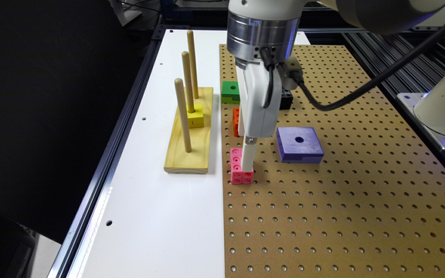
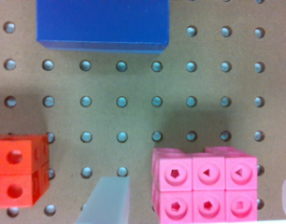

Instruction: Pick up pink block.

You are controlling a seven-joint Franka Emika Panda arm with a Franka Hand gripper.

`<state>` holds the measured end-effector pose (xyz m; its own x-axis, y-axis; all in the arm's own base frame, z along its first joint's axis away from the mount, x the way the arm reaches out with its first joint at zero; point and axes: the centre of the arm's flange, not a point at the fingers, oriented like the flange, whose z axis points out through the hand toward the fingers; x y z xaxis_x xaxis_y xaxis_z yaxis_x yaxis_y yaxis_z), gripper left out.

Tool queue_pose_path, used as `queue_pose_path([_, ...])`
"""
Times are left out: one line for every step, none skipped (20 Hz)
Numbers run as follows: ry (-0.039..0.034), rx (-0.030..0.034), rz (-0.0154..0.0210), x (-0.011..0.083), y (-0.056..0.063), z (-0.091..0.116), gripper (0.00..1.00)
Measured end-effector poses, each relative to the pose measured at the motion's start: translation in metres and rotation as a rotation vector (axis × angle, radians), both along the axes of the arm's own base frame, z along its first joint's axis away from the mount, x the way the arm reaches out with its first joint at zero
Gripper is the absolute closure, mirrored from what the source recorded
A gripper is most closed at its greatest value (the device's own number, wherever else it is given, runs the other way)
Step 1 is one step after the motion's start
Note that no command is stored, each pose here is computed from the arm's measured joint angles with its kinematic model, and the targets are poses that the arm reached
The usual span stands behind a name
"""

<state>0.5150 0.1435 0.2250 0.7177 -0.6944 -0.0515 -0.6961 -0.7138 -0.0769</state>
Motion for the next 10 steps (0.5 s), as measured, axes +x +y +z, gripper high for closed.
queue_pose_path([0.0029,0.0016,-0.0001,0.0013,0.0,-0.005,0.0])
queue_pose_path([0.0044,0.0033,0.0003,0.0033,0.001,-0.011,0.0])
queue_pose_path([0.0052,0.0039,0.001,0.0046,0.001,-0.014,0.0])
queue_pose_path([0.0076,0.0045,0.0025,0.0076,0.001,-0.019,0.0])
queue_pose_path([0.0085,0.0051,0.003,0.0097,0.001,-0.021,0.0])
queue_pose_path([0.0084,0.0064,0.0032,0.0124,0.002,-0.023,0.0])
queue_pose_path([0.0082,0.007,0.0034,0.0136,0.002,-0.023,0.0])
queue_pose_path([0.0079,0.0074,0.0033,0.0143,0.002,-0.024,0.0])
queue_pose_path([0.0076,0.0075,0.0033,0.0145,0.002,-0.024,0.0])
queue_pose_path([0.0075,0.0075,0.0033,0.0145,0.002,-0.024,0.0])
